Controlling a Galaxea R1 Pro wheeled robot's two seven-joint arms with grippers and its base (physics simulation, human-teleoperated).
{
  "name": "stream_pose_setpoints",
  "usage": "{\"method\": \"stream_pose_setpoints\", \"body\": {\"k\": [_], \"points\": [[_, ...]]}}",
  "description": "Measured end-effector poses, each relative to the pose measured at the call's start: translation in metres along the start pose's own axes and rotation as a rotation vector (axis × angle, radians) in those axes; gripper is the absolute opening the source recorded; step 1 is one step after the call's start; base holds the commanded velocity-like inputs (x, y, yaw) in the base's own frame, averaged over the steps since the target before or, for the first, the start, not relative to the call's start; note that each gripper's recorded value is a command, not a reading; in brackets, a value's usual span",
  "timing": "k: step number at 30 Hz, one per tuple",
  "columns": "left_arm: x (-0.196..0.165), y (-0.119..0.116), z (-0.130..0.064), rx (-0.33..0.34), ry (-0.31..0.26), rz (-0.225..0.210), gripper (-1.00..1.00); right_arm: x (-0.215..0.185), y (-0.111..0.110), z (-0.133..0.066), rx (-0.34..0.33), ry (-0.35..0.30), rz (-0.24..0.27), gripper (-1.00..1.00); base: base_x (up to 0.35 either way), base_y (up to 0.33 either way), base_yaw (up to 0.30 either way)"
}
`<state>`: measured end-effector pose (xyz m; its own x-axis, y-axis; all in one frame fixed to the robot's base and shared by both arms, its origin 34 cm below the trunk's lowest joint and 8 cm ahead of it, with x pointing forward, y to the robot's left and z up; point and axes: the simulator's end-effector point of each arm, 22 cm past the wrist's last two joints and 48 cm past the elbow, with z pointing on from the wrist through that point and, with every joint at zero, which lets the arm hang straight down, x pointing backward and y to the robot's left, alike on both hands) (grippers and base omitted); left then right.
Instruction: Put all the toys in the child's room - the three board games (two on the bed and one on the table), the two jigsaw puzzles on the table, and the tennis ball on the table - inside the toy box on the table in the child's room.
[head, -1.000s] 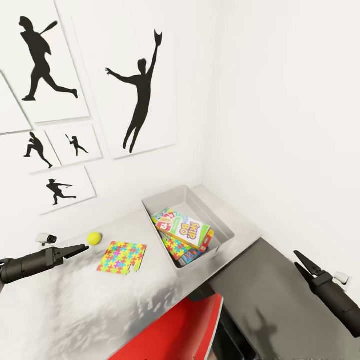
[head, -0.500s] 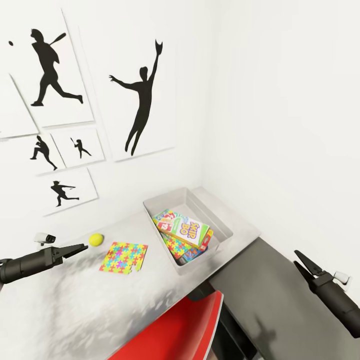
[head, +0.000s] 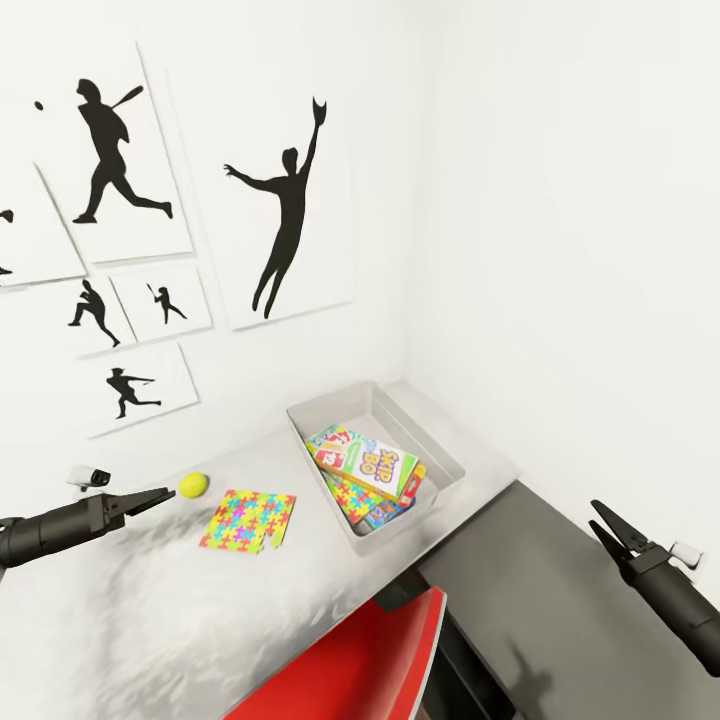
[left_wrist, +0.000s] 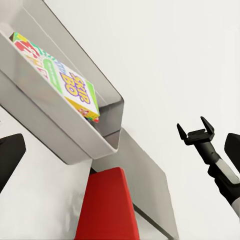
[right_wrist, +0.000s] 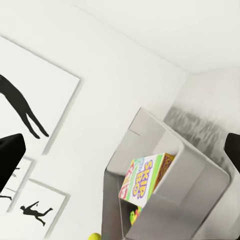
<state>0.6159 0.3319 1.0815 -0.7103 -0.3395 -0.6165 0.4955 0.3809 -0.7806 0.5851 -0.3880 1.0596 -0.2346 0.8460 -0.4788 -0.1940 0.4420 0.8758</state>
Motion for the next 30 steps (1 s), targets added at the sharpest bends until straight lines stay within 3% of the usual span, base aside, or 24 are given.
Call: {"method": "stream_pose_setpoints", "body": {"k": [9, 22, 30], "points": [[-0.012, -0.006, -0.009, -0.001, -0.041, 0.033, 1.00, -0.004, 0.007, -0.001, -0.018, -0.008, -0.003, 1.00, -0.120, 0.000, 0.000], [-0.017, -0.015, -0.011, 0.006, -0.051, 0.051, 1.00, -0.007, 0.016, -0.001, -0.034, -0.017, -0.009, 1.00, -0.226, 0.002, 0.000], [-0.020, -0.021, -0.012, 0.012, -0.057, 0.062, 1.00, -0.011, 0.021, -0.002, -0.045, -0.023, -0.015, 1.00, -0.180, 0.130, 0.000]]}}
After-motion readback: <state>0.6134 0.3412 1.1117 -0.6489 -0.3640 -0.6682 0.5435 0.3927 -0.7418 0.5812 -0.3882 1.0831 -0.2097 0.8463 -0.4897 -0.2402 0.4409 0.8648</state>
